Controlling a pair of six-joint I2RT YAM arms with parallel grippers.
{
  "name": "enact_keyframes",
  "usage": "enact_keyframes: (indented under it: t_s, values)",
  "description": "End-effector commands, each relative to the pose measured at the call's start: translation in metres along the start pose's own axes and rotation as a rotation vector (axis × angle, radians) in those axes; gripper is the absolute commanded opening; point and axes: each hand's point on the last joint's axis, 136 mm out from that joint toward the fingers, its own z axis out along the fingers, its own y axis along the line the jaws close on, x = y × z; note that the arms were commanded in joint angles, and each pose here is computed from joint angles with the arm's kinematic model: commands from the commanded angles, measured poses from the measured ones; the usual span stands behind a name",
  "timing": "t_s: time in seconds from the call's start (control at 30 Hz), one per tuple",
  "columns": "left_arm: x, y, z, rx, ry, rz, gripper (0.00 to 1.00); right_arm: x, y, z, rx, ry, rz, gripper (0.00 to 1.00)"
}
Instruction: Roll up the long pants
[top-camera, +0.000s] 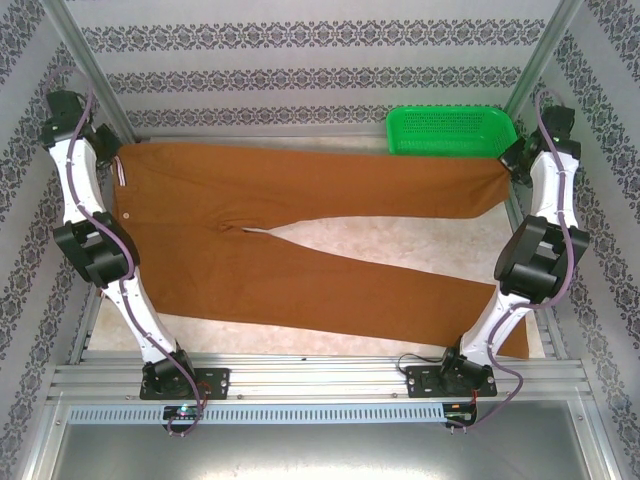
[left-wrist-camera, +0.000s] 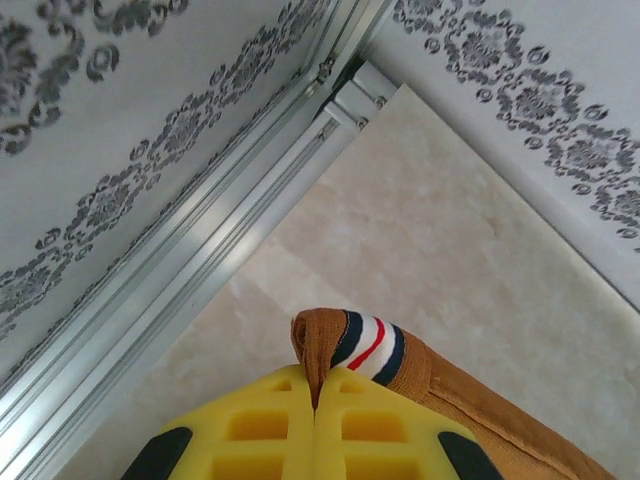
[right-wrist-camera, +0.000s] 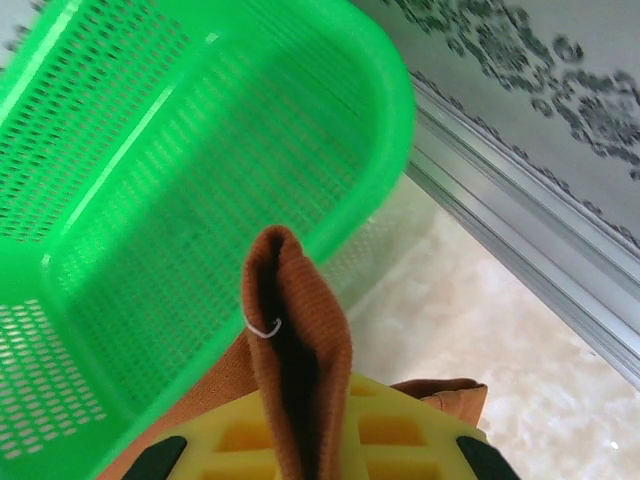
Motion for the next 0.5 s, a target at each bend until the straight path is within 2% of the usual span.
enact_keyframes:
  t_s: [0.0, 0.2, 0.47]
  values:
    - [-0.031, 0.018, -0.016, -0.054, -0.110, -0.062, 0.00, -0.041, 0.022, -0.012, -0.025, -0.107, -0.040, 0.00]
    - [-0.049, 0.014, -0.021, -0.068, -0.134, -0.087, 0.00, -0.079, 0.066, -0.021, -0.051, -0.153, -0.114, 0.00]
    - [-0.066, 0.015, -0.029, -0.102, -0.208, -0.128, 0.00, -0.107, 0.083, -0.026, -0.140, -0.241, -0.097, 0.00]
